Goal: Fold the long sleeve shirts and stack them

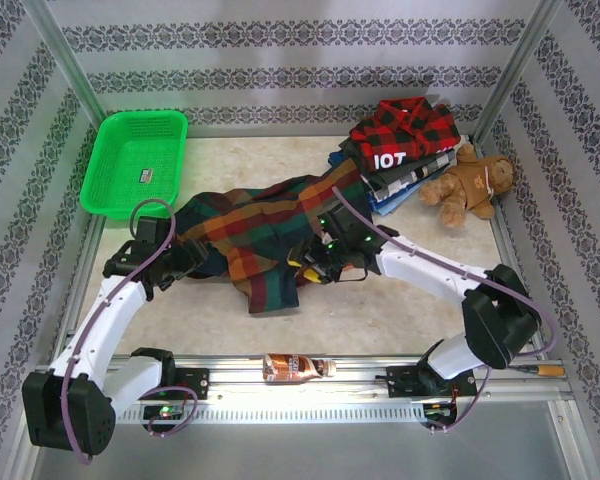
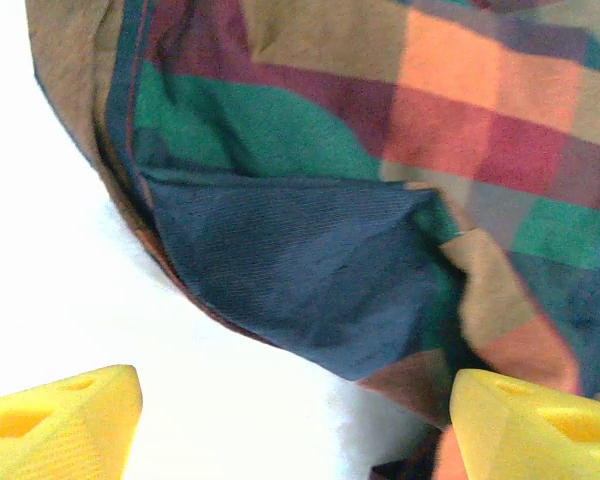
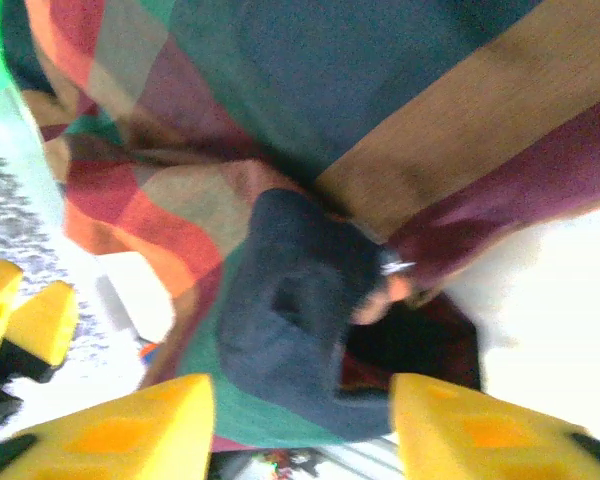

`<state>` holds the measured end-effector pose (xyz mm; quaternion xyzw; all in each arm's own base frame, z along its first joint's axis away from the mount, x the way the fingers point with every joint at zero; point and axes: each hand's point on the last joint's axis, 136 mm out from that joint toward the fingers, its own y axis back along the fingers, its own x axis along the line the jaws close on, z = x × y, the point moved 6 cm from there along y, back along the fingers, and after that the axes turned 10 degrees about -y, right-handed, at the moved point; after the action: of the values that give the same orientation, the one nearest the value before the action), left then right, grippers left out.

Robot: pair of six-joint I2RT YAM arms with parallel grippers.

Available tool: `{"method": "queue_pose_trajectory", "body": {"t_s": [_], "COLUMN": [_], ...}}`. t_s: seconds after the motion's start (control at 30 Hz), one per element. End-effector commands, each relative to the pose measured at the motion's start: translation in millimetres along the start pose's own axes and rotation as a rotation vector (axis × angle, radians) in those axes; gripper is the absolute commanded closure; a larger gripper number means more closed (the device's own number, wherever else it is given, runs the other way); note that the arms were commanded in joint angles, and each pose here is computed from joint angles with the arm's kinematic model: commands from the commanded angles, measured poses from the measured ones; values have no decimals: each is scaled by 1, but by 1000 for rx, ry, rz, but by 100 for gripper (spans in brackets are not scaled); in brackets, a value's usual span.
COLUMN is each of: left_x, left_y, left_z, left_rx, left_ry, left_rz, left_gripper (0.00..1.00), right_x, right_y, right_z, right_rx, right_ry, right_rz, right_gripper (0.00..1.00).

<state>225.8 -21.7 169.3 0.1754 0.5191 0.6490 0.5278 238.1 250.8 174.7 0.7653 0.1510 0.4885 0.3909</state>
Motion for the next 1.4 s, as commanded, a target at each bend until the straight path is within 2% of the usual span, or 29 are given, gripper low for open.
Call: {"method": "queue_pose_trajectory", "body": {"t_s": [0.0, 0.1, 0.23, 0.53, 0.67, 0.73, 0.9, 1.0, 1.17, 1.37], "left_x": [7, 10, 20, 21, 23, 22, 24, 24, 31, 30], "left_y": [-13, -22, -31, -62, -76, -80, -96, -96, -87, -80], "left_z": [-6, -11, -14, 1, 9, 17, 28, 30, 32, 39], "left_rx": [16, 49, 68, 87, 38, 11, 20, 35, 28, 29], "left_ry": [64, 98, 130, 163, 166, 155, 129, 87, 23, -69], "left_rz": [34, 52, 90, 101, 85, 76, 74, 88, 126, 143], "left_gripper": [19, 19, 19, 28, 31, 38, 68, 81, 89, 93], "right_x": [-23, -62, -107, -140, -148, -151, -154, -148, -146, -140], "right_y": [53, 83, 95, 66, 54, 50, 45, 42, 36, 31], "right_z": [10, 35, 68, 124, 136, 140, 153, 160, 169, 182], "right_rx": [-129, -245, -292, -285, -278, -281, -326, -334, -342, -349], "right_ry": [138, 118, 101, 43, 27, 20, -7, -20, -49, -59], "right_rz": [-134, -199, -292, -289, -316, -333, -327, -299, -287, -325], "right_gripper": [40, 32, 32, 36, 38, 38, 39, 40, 43, 56]}}
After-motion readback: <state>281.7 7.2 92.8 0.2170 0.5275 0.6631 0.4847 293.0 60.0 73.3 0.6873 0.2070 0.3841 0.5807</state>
